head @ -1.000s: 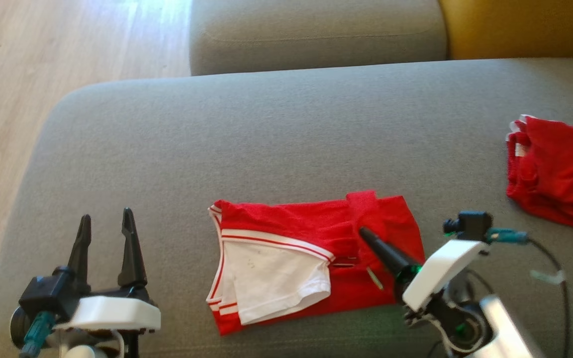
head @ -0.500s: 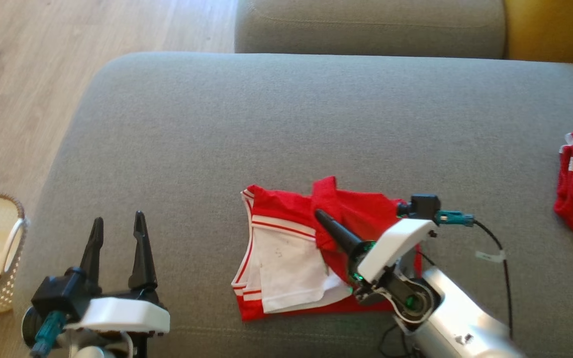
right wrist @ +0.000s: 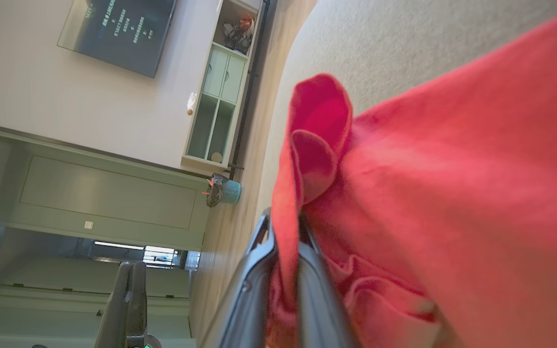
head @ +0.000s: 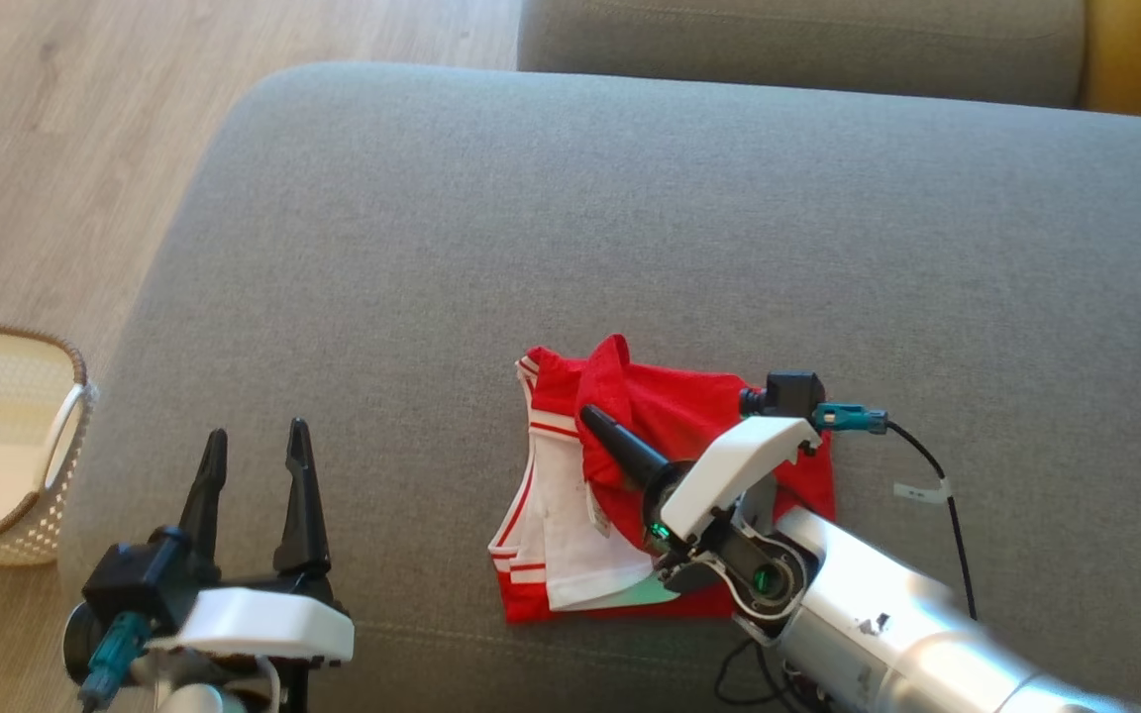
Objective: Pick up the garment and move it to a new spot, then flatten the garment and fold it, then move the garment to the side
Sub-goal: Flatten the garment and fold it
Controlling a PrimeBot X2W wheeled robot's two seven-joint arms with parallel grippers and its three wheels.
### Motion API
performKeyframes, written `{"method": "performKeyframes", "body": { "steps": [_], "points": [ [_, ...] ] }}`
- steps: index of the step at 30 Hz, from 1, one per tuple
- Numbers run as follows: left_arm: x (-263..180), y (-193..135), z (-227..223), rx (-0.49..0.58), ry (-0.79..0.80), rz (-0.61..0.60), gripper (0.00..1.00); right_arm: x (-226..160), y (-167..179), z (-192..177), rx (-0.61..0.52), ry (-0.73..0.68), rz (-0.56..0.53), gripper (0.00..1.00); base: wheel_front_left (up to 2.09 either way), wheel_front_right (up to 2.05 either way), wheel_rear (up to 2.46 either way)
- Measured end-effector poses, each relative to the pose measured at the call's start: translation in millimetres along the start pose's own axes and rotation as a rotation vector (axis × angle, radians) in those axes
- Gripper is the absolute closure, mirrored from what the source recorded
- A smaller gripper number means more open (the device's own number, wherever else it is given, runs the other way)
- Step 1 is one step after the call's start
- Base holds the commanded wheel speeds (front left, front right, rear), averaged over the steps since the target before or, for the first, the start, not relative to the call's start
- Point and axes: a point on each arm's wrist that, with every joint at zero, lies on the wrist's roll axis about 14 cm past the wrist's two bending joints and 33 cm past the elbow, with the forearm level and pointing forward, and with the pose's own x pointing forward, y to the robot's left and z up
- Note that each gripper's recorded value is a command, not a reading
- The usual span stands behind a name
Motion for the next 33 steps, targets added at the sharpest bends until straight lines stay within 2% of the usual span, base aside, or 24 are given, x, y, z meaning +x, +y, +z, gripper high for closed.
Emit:
{"method": "performKeyframes", "body": {
  "steps": [3, 4, 5, 6, 14, 20, 25, 33],
  "points": [
    [-0.2, 3.0, -2.4, 0.004, 0.009, 0.013, 0.0, 4.0, -2.5, -7.7, 0.007, 0.025, -0.013, 1.0, 0.0, 0.0, 0.0],
    [-0.2, 3.8, -2.9, 0.005, 0.01, 0.017, 0.0, 4.8, -3.7, -10.2, 0.007, 0.034, -0.019, 0.82, 0.0, 0.0, 0.0],
    [-0.2, 4.3, -3.4, 0.006, 0.012, 0.018, 0.0, 5.1, -5.6, -13.1, 0.003, 0.047, -0.027, 0.09, 0.0, 0.0, 0.0],
    [-0.1, 4.3, -3.8, 0.006, 0.013, 0.019, 0.0, 5.4, -7.2, -15.1, 0.0, 0.055, -0.034, 0.0, 0.0, 0.0, 0.0],
    [6.2, -1.4, -3.7, -0.027, 0.012, 0.005, 0.0, 9.6, 13.9, 3.3, 0.023, -0.008, 0.001, 0.0, 0.0, 0.0, 0.0],
    [9.5, -9.8, 0.3, -0.031, -0.003, -0.024, 0.0, 0.0, 6.7, 29.7, -0.013, -0.095, -0.036, 0.0, 0.0, 0.0, 0.0],
    [13.4, -15.4, 6.7, -0.031, -0.026, -0.045, 0.0, -14.7, -1.3, 68.4, -0.147, -0.183, -0.074, 0.0, 0.0, 0.0, 0.0],
    [21.3, -30.0, 18.4, -0.033, -0.065, -0.091, 0.0, -68.7, -9.5, 178.2, -0.498, -0.402, -0.15, 0.0, 0.0, 0.0, 0.0]
  ]
}}
